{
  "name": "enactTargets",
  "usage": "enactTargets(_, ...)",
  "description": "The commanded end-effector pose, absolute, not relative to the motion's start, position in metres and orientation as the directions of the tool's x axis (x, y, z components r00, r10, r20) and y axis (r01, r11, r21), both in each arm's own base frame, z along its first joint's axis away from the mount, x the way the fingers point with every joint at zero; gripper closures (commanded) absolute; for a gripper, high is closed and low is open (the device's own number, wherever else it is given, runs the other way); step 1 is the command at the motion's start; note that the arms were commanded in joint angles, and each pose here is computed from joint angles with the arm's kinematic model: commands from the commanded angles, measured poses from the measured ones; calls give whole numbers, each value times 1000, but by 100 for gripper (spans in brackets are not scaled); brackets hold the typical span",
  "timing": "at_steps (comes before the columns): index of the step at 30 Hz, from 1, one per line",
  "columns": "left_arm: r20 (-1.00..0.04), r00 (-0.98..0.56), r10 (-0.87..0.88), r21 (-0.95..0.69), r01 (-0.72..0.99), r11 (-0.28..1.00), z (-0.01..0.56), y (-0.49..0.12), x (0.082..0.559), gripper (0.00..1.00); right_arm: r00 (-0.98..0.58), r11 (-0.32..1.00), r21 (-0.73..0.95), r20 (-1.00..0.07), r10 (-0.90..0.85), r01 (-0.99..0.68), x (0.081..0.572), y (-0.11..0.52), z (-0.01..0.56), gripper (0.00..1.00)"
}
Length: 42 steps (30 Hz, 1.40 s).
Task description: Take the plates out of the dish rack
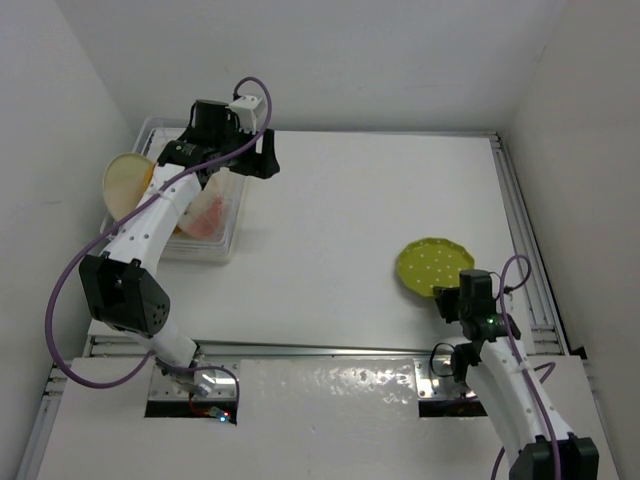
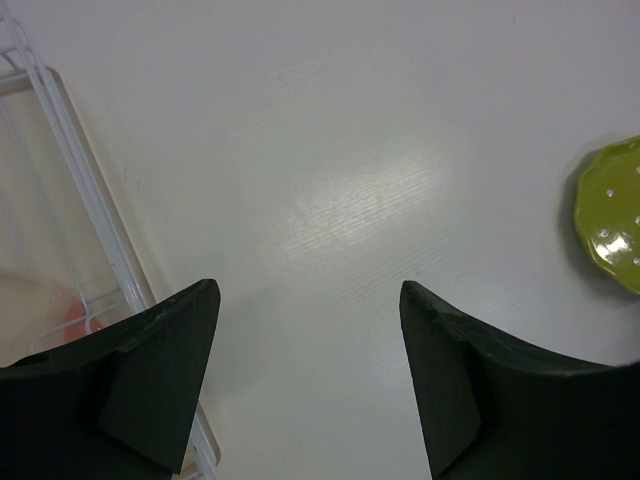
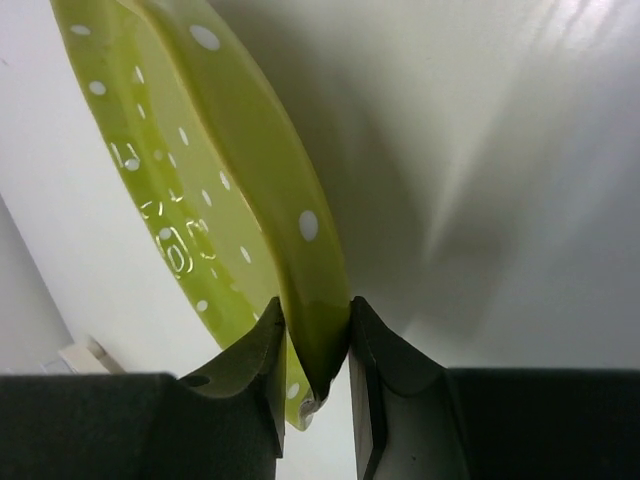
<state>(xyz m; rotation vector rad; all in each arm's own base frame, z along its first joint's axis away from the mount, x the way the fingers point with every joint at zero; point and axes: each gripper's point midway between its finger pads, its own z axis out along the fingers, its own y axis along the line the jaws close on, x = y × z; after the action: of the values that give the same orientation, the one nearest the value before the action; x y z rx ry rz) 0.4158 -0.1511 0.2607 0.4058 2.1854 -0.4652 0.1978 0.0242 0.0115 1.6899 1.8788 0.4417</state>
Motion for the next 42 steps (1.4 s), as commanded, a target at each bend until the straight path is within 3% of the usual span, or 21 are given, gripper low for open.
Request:
enactTargets(1, -858, -504, 103, -168, 465, 869, 298, -154, 419, 29, -38, 121, 327, -248, 968, 937, 130, 7, -38, 76)
enactTargets(12, -859, -500, 113, -148, 453, 879, 299, -150, 419, 29, 48, 45, 291, -303, 952, 956, 118, -9, -45, 62)
enactTargets(16, -855, -504, 118, -142, 449, 882, 298, -148, 418, 29, 54, 49, 303, -323, 945, 952, 123, -13, -35, 40)
enactTargets(20, -854, -506, 122, -129, 433, 892, 296, -144, 419, 29, 45, 77, 298, -383, 923, 951, 127, -23, -14, 30)
enactTargets(26, -850, -504, 155, -76, 408, 910, 294, -134, 422, 29, -31, 271, 391, -521, 853, 879, 174, -36, 72, 30)
enactTargets(29, -836, -498, 231, 46, 357, 933, 293, -111, 426, 29, -96, 438, 435, -615, 783, 787, 205, -38, 121, 30)
enactTargets(31, -817, -474, 330, 174, 343, 923, 300, -93, 429, 29, -254, 653, 364, -711, 655, 664, 227, -32, 141, 32)
enactTargets(32, -775, -502, 385, 272, 286, 919, 297, -71, 427, 29, -364, 798, 327, -758, 541, 506, 245, -15, 153, 31)
enactTargets(35, -641, -580, 503, 538, 128, 833, 299, -11, 421, 28, -590, 943, 260, -736, 331, 205, 264, 25, 157, 31)
enactTargets(37, -578, -626, 524, 628, 70, 775, 303, 17, 414, 27, -668, 958, 253, -690, 278, 137, 275, 37, 158, 33)
enactTargets(42, -686, -630, 365, 474, -7, 880, 313, 61, 411, 28, -705, 959, 275, -668, 237, 62, 288, 57, 156, 39)
